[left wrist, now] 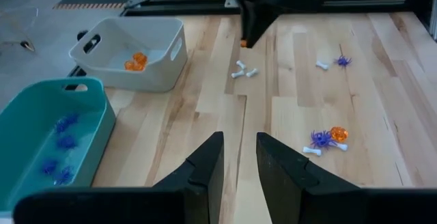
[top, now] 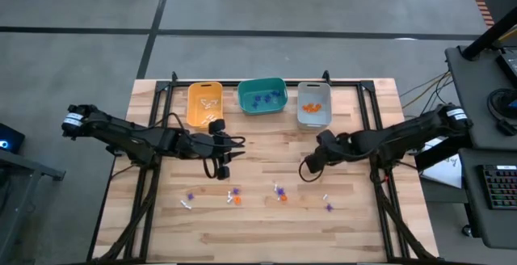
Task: Sort Halloween decoration
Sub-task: Put the orange pumpkin toy into the gray bin, then put the white bone toy into the yellow bin
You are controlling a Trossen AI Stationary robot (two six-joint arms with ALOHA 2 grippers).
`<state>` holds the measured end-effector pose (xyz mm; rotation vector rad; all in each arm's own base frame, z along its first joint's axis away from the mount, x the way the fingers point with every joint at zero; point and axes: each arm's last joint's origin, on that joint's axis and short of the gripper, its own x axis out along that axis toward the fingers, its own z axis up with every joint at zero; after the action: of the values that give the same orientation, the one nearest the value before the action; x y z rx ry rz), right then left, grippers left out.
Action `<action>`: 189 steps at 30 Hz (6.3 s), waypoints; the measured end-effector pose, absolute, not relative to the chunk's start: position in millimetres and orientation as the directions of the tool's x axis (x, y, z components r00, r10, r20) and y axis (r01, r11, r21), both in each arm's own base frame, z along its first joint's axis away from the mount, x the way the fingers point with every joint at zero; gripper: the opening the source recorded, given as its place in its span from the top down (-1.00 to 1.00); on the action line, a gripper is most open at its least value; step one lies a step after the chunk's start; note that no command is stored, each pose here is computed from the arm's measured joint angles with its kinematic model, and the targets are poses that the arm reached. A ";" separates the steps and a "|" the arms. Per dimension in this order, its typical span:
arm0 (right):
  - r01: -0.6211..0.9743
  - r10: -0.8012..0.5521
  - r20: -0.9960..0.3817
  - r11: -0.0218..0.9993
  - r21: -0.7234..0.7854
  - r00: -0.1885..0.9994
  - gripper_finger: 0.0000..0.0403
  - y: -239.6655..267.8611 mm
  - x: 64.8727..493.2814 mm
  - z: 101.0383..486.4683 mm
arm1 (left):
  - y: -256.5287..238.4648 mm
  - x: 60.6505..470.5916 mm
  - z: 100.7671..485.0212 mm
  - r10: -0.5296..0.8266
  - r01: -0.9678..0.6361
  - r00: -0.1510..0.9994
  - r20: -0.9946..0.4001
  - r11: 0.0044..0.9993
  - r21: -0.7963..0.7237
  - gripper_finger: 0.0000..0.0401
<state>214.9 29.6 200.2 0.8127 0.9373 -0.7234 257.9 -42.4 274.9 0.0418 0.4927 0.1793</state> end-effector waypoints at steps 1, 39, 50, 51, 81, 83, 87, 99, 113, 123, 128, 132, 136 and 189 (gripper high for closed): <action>0.817 -0.212 -0.880 0.507 0.273 0.425 0.72 27.9 216.9 204.5 | -42.5 258.3 275.5 0.181 -0.158 0.869 -0.460 0.984 0.089 0.65; 0.868 -0.355 -0.934 0.477 -0.137 0.048 0.70 -209.6 252.7 190.5 | -41.3 261.4 282.2 0.218 -0.172 0.895 -0.390 0.974 0.151 0.65; 0.872 -0.367 -0.928 0.473 -0.129 0.062 0.26 -215.0 258.1 198.5 | -39.5 259.3 274.2 0.262 -0.205 0.876 -0.405 0.962 0.178 0.65; 0.872 -0.367 -0.928 0.473 -0.129 0.062 0.22 -215.3 258.5 200.1 | -39.5 259.3 274.1 0.262 -0.205 0.876 -0.405 0.962 0.178 0.65; 0.482 -0.058 -0.932 0.867 0.131 0.358 0.17 -50.3 304.5 285.7 | -39.8 258.3 269.2 0.254 -0.220 0.873 -0.416 0.967 0.129 0.65; 0.441 -0.035 -0.936 0.888 0.132 0.350 0.17 -31.8 307.3 282.0 | -39.7 258.3 269.3 0.254 -0.224 0.873 -0.416 0.967 0.120 0.65; 0.429 0.002 -0.948 0.891 0.146 0.319 0.17 -2.2 308.9 271.7 | -39.8 258.3 269.3 0.253 -0.226 0.874 -0.416 0.967 0.114 0.65; 0.556 0.027 -0.989 0.825 0.103 0.144 0.17 36.0 285.9 223.2 | -39.7 258.3 269.3 0.254 -0.228 0.873 -0.416 0.967 0.111 0.65; 0.669 -0.038 -0.999 0.743 -0.031 -0.004 0.17 30.1 255.7 171.1 | -39.8 258.3 269.3 0.253 -0.228 0.873 -0.416 0.967 0.111 0.65; 0.675 -0.088 -0.993 0.738 -0.013 0.077 0.23 27.9 260.5 165.0 | -39.7 258.4 269.4 0.253 -0.228 0.874 -0.415 0.967 0.110 0.65; 0.678 -0.115 -0.990 0.734 -0.028 0.083 0.31 27.1 260.3 163.8 | -39.7 258.4 269.4 0.253 -0.228 0.874 -0.415 0.967 0.110 0.65; 0.678 -0.115 -0.990 0.734 -0.032 0.078 0.36 26.9 258.7 161.5 | -39.8 258.4 269.4 0.253 -0.228 0.874 -0.415 0.967 0.110 0.65; 0.679 -0.113 -0.989 0.734 -0.018 0.096 0.40 26.8 258.2 157.0 | -39.7 258.4 269.4 0.253 -0.228 0.874 -0.415 0.967 0.110 0.65; 0.089 -0.043 -0.394 0.991 0.100 0.918 0.96 83.5 312.1 210.0 | -45.7 238.7 223.8 -0.099 0.099 0.995 -0.007 0.995 -0.027 0.64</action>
<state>312.1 83.5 210.0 0.1171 0.4022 -0.0683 238.7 -45.7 223.8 -0.0269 0.0079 -0.0989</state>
